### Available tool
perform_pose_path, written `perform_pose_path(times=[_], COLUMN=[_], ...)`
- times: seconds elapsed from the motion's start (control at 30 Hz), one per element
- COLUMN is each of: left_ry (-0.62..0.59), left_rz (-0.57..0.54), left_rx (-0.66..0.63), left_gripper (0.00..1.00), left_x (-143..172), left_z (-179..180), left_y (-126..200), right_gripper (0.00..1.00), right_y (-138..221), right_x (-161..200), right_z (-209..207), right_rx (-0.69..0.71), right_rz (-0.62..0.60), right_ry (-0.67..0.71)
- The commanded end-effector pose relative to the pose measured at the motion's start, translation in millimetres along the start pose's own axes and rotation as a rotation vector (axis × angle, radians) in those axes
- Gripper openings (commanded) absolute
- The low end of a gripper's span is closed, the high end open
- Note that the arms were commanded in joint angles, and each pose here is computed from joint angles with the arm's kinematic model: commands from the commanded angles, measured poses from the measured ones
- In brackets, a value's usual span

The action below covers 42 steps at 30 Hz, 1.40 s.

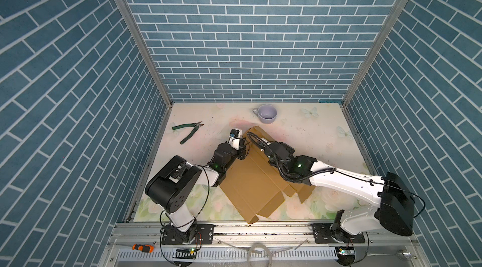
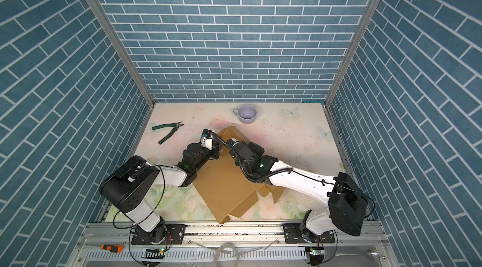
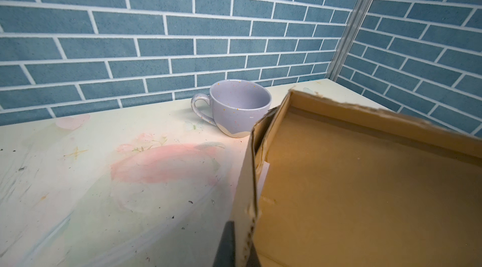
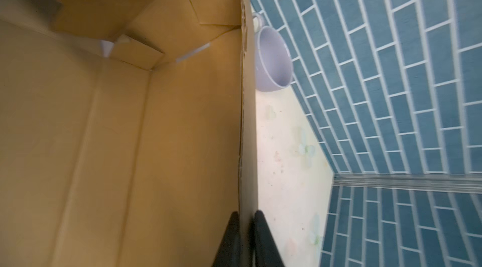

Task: Assemble paper box
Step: First fold the bottom flaps of a flat cardboard box at the center of the table.

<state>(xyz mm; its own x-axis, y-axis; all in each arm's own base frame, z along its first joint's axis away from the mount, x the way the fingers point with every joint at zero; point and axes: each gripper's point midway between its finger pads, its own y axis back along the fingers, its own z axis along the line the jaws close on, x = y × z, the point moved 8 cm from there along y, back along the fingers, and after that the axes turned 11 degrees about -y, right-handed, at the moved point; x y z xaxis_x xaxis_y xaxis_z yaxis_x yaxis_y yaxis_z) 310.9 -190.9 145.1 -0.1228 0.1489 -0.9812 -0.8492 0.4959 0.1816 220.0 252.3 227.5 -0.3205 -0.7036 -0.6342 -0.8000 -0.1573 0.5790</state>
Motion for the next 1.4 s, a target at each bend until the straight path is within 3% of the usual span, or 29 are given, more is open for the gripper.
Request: perform_pose_path(times=[0.0,0.37,0.67,0.8,0.87,0.93,1.03,1.13,1.37], left_ry=[-0.007,-0.020,-0.028,-0.030,-0.031,-0.033,-0.035,-0.034,-0.035], left_rz=[0.115,0.127,0.138,0.138,0.139,0.140,0.139,0.139,0.140], left_rx=[0.032,0.042,0.045,0.044,0.043,0.044,0.045,0.045,0.044], left_gripper=[0.00,0.00,0.00,0.00,0.00,0.00,0.00,0.00,0.00], left_x=[29,30,32,33,33,34,33,33,34], left_z=[-7,-9,-9,-10,-10,-10,-11,-11,-11], left_y=[2,1,0,-1,-1,-1,-1,-1,-2], right_gripper=[0.26,0.50,0.63,0.86,0.88,0.96,0.97,0.93,0.71], right_y=[5,-15,-19,-24,-30,-38,-49,-54,-69], right_x=[6,-3,-22,-28,-29,-29,-30,-30,-15], right_z=[1,-9,-39,-45,-48,-54,-61,-62,-57], right_rx=[-0.260,-0.747,-0.953,-1.003,-1.021,-1.037,-1.065,-1.040,-0.932], right_rz=[0.108,0.235,0.138,0.127,0.119,0.111,0.105,0.134,0.243], right_ry=[-0.176,-0.637,-0.950,-1.030,-1.091,-1.163,-1.274,-1.297,-1.314])
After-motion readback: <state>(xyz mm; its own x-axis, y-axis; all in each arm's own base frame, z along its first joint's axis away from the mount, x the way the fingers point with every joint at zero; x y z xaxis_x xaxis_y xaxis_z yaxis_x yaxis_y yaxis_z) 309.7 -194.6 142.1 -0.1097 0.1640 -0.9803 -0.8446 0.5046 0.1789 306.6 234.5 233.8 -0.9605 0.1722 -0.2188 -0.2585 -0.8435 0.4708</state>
